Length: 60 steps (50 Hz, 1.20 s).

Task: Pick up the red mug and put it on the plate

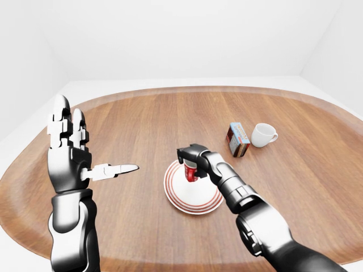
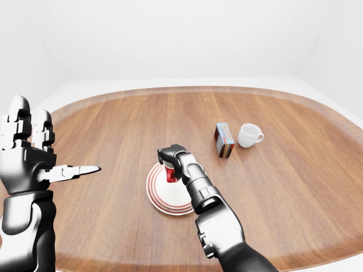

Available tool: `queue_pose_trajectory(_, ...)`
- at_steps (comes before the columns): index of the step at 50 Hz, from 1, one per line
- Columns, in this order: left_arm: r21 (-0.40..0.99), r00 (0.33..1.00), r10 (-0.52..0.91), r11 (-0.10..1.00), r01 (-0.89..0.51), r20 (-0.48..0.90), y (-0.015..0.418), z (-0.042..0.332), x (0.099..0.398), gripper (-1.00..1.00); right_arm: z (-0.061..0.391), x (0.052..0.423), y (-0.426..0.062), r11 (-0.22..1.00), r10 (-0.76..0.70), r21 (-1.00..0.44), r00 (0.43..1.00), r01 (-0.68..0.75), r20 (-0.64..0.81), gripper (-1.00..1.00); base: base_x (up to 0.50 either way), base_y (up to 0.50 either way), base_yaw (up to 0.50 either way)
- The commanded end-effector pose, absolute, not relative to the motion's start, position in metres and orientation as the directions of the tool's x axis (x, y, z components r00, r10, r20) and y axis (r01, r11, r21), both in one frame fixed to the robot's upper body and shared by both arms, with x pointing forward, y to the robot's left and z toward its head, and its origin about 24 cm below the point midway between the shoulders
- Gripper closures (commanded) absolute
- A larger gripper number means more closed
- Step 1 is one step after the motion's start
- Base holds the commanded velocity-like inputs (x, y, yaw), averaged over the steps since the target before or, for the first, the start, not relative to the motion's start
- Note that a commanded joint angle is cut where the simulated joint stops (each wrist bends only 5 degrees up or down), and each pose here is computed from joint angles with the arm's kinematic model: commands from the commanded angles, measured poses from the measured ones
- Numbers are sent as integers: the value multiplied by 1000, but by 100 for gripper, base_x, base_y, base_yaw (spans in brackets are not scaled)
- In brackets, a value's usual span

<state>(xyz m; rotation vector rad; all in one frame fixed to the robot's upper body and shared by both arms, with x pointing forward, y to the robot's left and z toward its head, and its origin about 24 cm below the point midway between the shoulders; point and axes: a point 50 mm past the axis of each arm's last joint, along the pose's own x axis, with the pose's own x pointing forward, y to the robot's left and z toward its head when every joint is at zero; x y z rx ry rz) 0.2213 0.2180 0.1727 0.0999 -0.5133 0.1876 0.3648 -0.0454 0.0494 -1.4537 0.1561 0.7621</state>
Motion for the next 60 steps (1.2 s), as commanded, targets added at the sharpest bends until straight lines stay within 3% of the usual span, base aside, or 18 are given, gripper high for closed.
queue_pose_trajectory(1, 50, 857, 154, 978, -204, 491, 219, 172, 222, -100, 29, 361, -49, -11, 348, -823, 769, -568, -536, 100, 0, 0, 0)
queue_pose_trajectory(26, 50, 865, 155, 978, -203, 477, 220, 169, 225, -100, 17, 358, -58, 26, 309, -837, 801, -547, -513, 100, 0, 0, 0)
queue_pose_trajectory(44, 49, 875, 159, 978, -203, 456, 221, 163, 226, -100, 6, 351, -59, 29, 303, -825, 792, -564, -531, 100, 0, 0, 0)
queue_pose_trajectory(45, 49, 876, 160, 978, -203, 455, 221, 163, 226, -100, 6, 351, -60, 29, 302, -824, 790, -566, -533, 25, 0, 0, 0)
queue_pose_trajectory(46, 48, 876, 160, 978, -203, 455, 220, 163, 225, -100, 6, 351, -60, 30, 302, -825, 792, -565, -531, -76, 0, 0, 0)
queue_pose_trajectory(47, 49, 878, 159, 978, -203, 452, 220, 162, 226, -100, 6, 352, -60, 33, 302, -823, 790, -568, -533, -100, 0, 0, 0)
queue_pose_trajectory(60, 48, 877, 161, 978, -204, 453, 221, 163, 227, -100, 11, 355, -61, 39, 302, -826, 794, -563, -527, -100, 0, 0, 0)
